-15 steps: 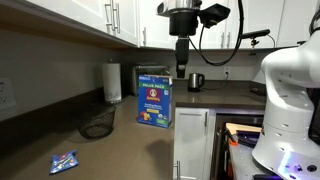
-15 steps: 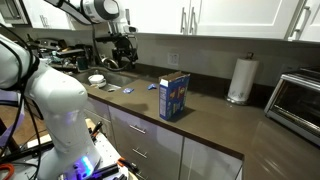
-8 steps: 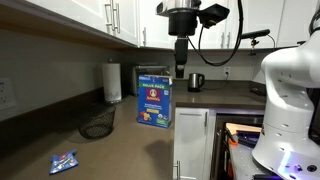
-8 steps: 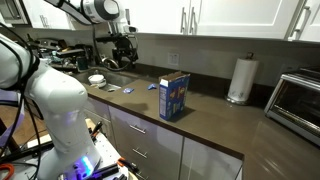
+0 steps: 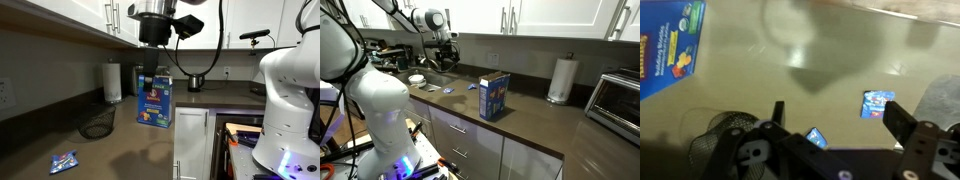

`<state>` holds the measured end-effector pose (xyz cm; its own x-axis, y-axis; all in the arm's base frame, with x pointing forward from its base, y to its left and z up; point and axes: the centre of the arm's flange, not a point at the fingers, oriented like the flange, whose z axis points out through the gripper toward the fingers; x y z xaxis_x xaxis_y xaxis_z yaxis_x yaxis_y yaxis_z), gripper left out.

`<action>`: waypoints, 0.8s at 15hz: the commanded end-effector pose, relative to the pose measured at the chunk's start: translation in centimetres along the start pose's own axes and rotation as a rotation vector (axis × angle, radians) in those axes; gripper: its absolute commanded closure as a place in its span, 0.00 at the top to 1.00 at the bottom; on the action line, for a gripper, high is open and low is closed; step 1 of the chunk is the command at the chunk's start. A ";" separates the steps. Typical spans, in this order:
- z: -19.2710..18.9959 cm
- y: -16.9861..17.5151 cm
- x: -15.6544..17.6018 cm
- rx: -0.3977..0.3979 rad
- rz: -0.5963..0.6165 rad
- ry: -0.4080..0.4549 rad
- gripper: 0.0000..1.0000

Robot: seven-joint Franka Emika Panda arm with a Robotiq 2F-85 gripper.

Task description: Put one of the blue sachets on the counter inside the blue box

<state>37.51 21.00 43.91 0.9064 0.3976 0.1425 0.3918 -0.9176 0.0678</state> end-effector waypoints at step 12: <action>13.1 -9.1 7.5 0.132 -0.192 0.061 1.00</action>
<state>41.34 30.60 33.97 0.8341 0.5189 0.1872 0.5323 -0.8462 -0.0261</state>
